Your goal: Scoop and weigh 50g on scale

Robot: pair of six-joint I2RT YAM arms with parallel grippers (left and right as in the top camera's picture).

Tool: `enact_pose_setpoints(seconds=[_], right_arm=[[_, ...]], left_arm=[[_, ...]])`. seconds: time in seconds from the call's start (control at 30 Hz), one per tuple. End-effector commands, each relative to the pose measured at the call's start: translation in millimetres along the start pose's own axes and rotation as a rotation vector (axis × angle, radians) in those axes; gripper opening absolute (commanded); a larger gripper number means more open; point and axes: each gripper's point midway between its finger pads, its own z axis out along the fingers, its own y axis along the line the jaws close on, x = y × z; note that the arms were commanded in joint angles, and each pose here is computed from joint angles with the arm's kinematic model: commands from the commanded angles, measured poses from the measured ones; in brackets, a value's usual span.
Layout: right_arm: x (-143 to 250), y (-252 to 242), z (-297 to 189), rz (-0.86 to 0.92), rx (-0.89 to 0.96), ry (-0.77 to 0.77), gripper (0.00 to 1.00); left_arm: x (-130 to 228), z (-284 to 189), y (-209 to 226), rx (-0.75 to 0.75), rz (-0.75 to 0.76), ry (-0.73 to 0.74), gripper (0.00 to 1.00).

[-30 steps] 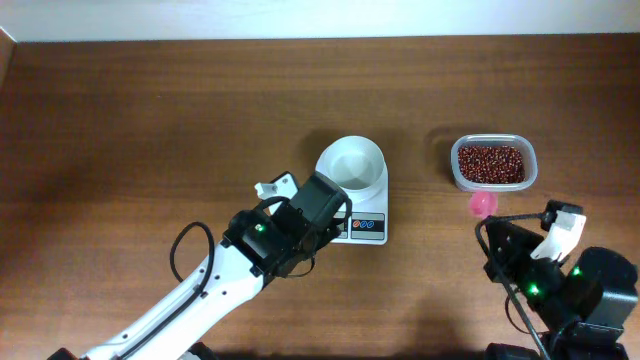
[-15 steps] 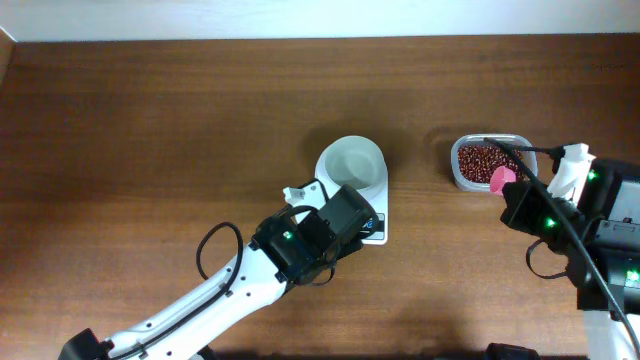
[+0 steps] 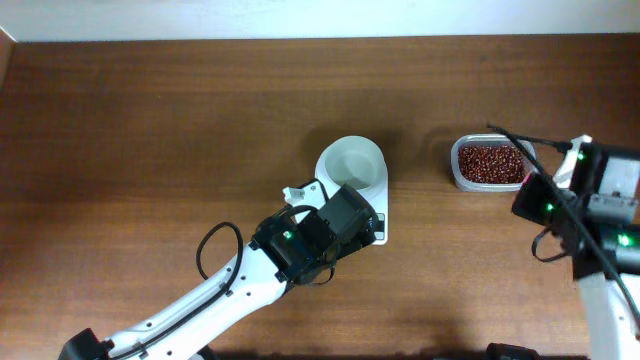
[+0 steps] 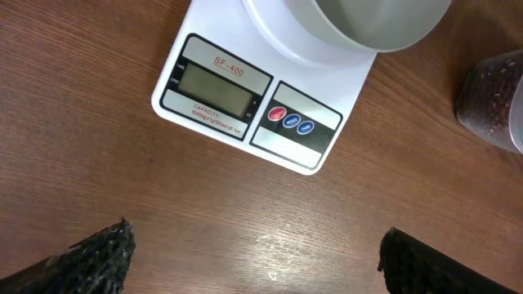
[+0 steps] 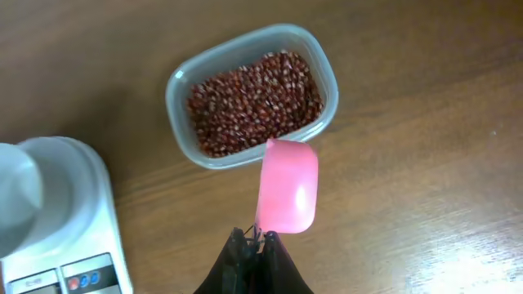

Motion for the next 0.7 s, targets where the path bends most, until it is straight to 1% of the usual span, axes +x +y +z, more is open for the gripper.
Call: enact_pose_setpoints(seconds=[0.0, 0.13, 0.37, 0.5, 0.67], right_arm=[[-7.0, -6.0, 13.8, -0.005, 0.041, 0.021, 0.04], [-13.8, -4.0, 24.3, -0.005, 0.037, 0.015, 0.04], [-30.2, 0.8, 24.7, -0.015, 0.017, -0.05, 0.04], [-33.2, 0.1, 26.2, -0.164, 0.027, -0.058, 0.04], [-31.0, -0.9, 46.4, -0.186, 0.034, -0.013, 0.04]], left_arm=[[-1.0, 1.9, 2.1, -0.012, 0.007, -0.01, 0.99], [-0.9, 1.9, 2.0, -0.012, 0.008, -0.01, 0.99], [-1.0, 1.9, 2.1, -0.012, 0.007, -0.01, 0.99], [-1.0, 1.9, 2.1, -0.012, 0.008, -0.01, 0.99], [-0.8, 1.9, 2.1, -0.012, 0.008, -0.01, 0.99]])
